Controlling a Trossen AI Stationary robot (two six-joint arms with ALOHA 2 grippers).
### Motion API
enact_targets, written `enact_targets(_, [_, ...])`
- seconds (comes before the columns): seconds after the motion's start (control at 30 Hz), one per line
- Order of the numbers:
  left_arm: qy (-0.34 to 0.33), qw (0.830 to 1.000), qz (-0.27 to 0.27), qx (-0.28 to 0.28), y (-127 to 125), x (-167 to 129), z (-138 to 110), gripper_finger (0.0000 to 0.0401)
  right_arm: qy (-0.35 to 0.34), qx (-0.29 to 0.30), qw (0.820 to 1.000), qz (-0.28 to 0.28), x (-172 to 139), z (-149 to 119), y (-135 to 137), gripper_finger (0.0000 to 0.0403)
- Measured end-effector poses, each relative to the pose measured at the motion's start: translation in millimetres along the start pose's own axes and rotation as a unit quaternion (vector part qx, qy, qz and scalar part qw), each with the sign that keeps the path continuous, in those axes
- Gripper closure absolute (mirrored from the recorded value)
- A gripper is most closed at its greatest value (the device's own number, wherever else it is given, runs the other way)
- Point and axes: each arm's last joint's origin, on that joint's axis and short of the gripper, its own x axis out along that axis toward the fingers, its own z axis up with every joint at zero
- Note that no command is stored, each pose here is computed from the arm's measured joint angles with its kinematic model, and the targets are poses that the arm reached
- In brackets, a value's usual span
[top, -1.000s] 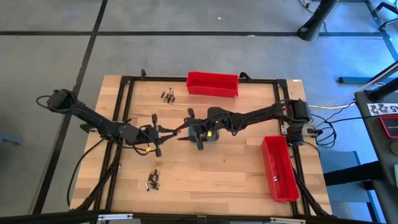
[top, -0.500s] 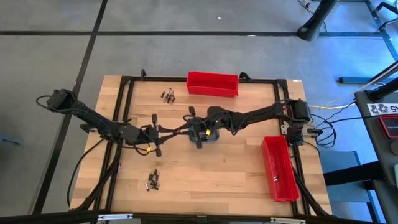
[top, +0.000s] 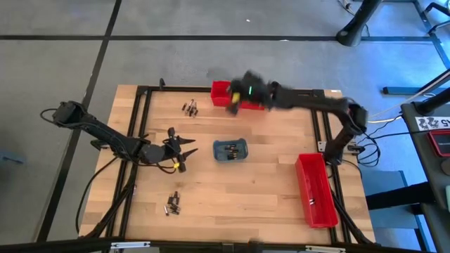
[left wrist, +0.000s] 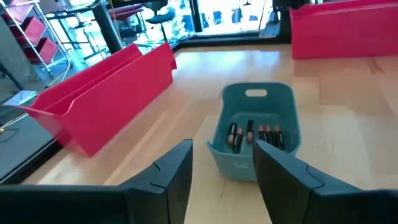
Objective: Sort batteries
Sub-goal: Put the black battery into the top red bin
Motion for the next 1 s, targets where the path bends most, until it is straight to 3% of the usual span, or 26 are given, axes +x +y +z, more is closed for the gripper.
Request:
enact_targets(0.07, [0.001,1.000,0.000,0.003,0.1,0.1,-0.3,0.0238,0.052,0.055,0.997,-0.023,13.2,-7.1,-42.6,0.0359])
enact_targets(0.17, [0.001,1.000,0.001,0.002,0.4,0.4,-0.1,0.0240,0.137,0.139,0.981,-0.006,37.0,-36.7,-93.6,0.0359])
enact_targets(0.3, [0.002,1.000,0.005,0.002,1.7,1.4,-0.1,0.0244,0.205,0.240,0.948,0.035,55.8,-68.7,-131.8,0.0359])
enact_targets(0.4, [0.002,1.000,0.006,0.002,2.0,1.6,-0.1,0.0244,0.279,0.269,0.920,0.050,68.1,-96.3,-135.5,0.0359])
enact_targets(0.47, [0.002,1.000,0.006,0.001,1.9,1.6,-0.1,0.0244,0.297,0.279,0.912,0.055,72.8,-102.0,-131.5,0.0359])
enact_targets(0.9, [0.001,1.000,0.006,0.001,1.9,1.6,0.0,0.0244,0.362,0.326,0.873,0.014,102.0,-133.0,-117.2,0.0357])
enact_targets(1.0, [0.001,1.000,0.006,0.001,1.9,1.6,0.0,0.0244,0.361,0.326,0.874,0.012,104.2,-134.3,-117.1,0.0352])
